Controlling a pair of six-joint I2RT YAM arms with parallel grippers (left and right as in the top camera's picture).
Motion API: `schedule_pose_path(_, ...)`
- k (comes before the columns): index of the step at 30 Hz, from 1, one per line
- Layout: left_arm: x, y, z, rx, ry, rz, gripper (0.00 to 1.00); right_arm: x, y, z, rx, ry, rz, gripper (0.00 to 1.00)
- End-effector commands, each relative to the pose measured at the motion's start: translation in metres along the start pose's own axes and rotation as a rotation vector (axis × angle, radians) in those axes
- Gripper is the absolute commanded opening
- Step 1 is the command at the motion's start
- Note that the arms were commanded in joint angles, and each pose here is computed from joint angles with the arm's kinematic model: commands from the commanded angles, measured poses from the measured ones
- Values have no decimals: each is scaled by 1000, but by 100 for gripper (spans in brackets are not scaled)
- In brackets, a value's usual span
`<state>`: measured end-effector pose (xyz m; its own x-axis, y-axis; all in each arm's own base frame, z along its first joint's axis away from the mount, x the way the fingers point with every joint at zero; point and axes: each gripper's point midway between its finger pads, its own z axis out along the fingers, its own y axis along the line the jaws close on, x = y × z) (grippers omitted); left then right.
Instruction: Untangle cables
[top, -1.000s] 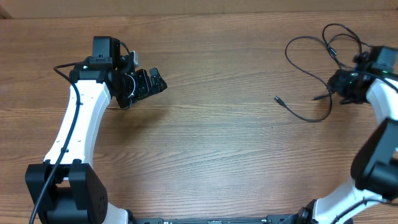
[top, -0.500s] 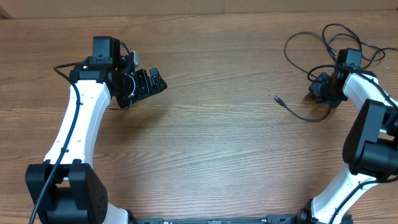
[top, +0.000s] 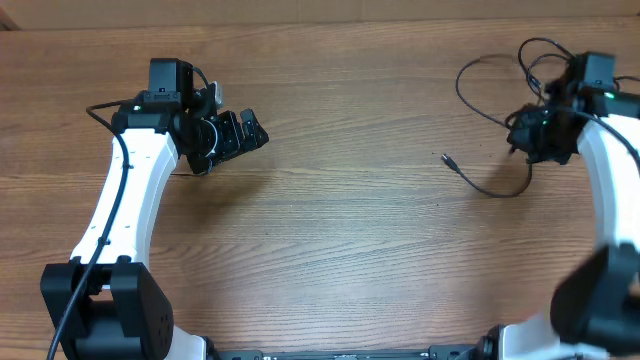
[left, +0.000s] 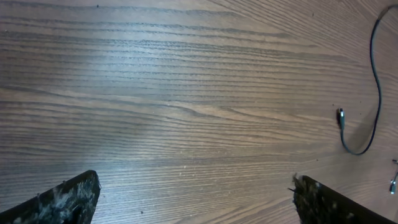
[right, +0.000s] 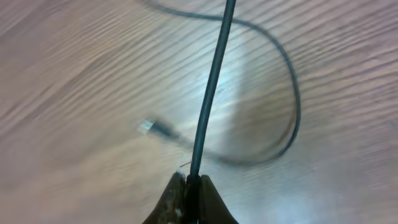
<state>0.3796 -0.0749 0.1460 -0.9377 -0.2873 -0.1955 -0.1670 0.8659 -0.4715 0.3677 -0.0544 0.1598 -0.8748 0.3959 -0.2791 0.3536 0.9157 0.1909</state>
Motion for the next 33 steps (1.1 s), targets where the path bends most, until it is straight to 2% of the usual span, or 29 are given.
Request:
schedule_pose_path(1,-2,-5,-4,2,-16,10,100,25,7,-6,-4,86,-35,4)
schedule_pose_path(5,-2,-5,-4,2,-16,10,100,60,-4,3,53,213,139,4)
schedule_pose_path(9,-2,-5,-4,2,-16,10,100,80,-18,29,100,251,157,4)
schedule_pose_path(13,-2,-5,-4,2,-16,10,100,88,-35,71,132,194,153,4)
schedule_pose_path(18,-2,-5,-4,2,-16,10,99,71,-46,106,122,28,175,6)
schedule_pose_path(19,-2,-5,-4,2,-16,10,99,67,-48,108,126,6,177,4)
schedule_pose_path(21,-2,-5,-4,2,-16,10,100,63,-53,107,142,-15,181,4)
schedule_pose_path(26,-2,-5,-4,2,-16,10,99,80,-57,98,169,49,169,4)
schedule_pose_path(33,-2,-5,-4,2,-16,10,100,91,-46,34,144,-21,116,4)
